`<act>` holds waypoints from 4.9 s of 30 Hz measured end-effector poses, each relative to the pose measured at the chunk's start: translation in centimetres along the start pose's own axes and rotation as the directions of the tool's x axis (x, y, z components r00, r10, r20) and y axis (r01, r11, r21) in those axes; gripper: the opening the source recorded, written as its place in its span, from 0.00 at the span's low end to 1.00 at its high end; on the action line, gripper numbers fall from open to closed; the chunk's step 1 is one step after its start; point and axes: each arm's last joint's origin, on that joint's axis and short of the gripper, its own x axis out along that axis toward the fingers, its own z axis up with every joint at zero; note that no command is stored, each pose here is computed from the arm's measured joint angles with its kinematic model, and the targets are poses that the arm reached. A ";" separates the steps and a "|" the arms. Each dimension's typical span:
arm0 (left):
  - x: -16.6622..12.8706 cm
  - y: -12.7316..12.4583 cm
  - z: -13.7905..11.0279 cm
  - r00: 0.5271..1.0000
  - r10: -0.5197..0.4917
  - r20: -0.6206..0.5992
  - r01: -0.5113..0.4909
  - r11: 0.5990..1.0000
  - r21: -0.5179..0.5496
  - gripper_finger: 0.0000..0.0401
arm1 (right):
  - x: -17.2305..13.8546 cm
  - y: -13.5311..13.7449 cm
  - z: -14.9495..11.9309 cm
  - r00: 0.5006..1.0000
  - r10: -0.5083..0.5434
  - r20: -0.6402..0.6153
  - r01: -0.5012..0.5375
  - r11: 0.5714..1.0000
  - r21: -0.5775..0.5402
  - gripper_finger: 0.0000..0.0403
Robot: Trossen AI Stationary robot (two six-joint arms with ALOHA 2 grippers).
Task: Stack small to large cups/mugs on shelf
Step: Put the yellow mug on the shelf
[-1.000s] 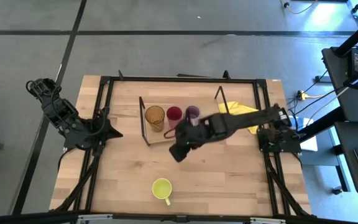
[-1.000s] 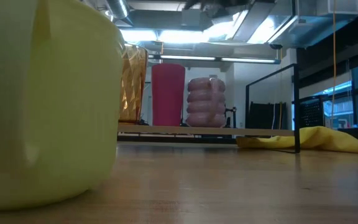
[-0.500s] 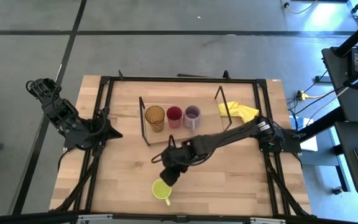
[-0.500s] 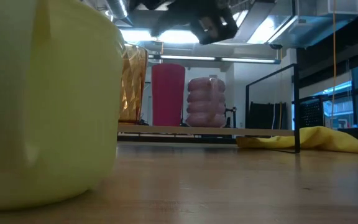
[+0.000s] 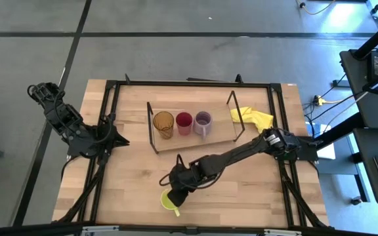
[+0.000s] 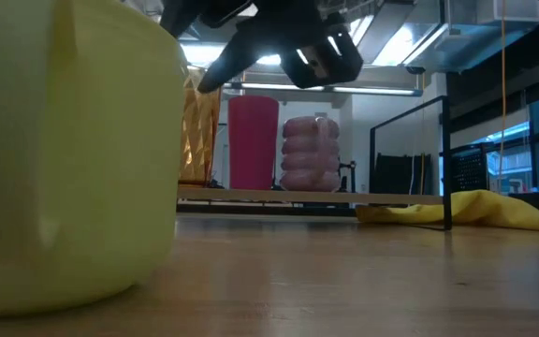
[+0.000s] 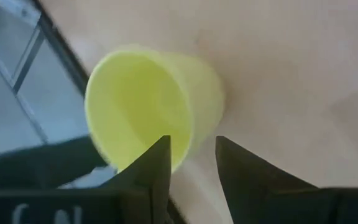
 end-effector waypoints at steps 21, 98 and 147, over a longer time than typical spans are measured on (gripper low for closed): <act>0.0 0.0 0.0 1.000 0.007 0.005 -0.007 1.000 0.002 0.07 | 2.1 0.0 -0.8 1.000 0.005 -0.024 -0.005 1.000 -0.012 0.32; 1.1 0.2 -1.3 0.996 0.072 -0.050 -0.071 0.997 0.023 0.07 | -23.1 -18.1 5.3 0.684 -0.721 0.110 0.609 0.648 0.457 0.03; 1.1 0.0 -1.1 0.998 0.056 -0.022 -0.056 0.998 0.002 0.07 | -17.5 -24.9 7.5 0.767 -0.640 0.046 0.536 0.678 0.503 0.08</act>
